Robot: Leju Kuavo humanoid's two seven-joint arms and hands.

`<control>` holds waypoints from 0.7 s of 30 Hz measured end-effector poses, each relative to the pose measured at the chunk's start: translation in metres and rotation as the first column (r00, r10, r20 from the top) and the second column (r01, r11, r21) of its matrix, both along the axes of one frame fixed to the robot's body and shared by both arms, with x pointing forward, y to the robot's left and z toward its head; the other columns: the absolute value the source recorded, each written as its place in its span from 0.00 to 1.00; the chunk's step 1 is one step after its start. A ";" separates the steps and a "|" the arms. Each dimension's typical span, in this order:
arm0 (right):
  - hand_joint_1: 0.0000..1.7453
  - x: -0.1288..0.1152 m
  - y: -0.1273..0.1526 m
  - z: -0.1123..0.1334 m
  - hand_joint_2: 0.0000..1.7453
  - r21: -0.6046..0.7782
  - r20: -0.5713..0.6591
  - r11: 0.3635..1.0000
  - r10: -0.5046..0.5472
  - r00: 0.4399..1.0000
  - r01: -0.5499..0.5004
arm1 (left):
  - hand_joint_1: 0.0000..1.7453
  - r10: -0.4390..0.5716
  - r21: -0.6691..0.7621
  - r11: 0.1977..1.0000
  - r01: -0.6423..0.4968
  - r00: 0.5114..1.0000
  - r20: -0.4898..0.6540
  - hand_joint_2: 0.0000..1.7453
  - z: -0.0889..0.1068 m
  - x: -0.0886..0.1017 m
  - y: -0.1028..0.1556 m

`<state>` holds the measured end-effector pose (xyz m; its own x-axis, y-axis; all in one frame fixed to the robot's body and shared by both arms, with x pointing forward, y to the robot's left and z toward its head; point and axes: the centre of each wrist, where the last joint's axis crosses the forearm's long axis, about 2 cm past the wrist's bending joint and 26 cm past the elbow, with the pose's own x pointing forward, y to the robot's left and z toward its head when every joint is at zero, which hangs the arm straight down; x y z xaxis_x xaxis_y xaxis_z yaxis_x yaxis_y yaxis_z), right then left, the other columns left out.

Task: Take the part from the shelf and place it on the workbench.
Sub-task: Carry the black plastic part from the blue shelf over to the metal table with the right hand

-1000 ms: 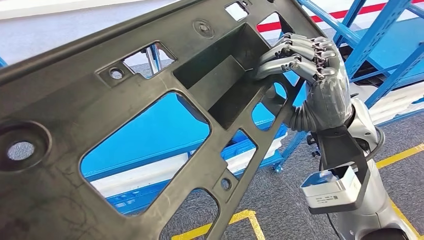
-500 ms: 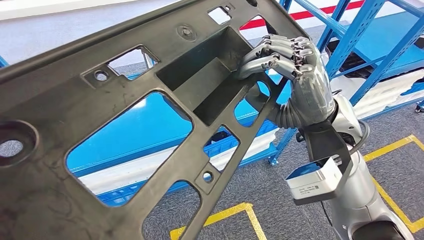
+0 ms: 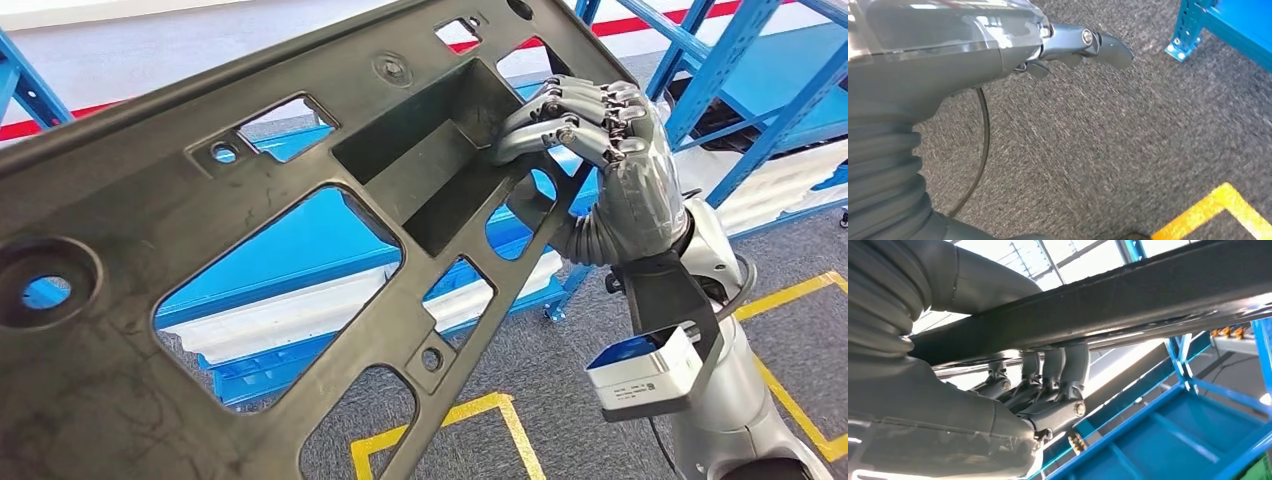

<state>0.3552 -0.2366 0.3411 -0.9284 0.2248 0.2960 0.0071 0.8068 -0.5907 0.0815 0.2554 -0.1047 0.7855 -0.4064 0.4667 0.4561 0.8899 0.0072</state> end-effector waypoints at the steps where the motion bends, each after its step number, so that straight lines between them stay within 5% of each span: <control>1: 1.00 0.000 0.000 0.000 1.00 0.000 0.001 1.000 0.000 1.000 0.000 | 0.00 0.000 0.000 1.000 0.000 1.000 0.000 1.00 0.000 0.000 0.000; 21: 1.00 0.001 0.003 0.006 1.00 -0.010 0.014 1.000 -0.002 1.000 0.002 | 0.00 -0.014 0.003 1.000 0.014 1.000 0.002 1.00 0.001 0.004 -0.002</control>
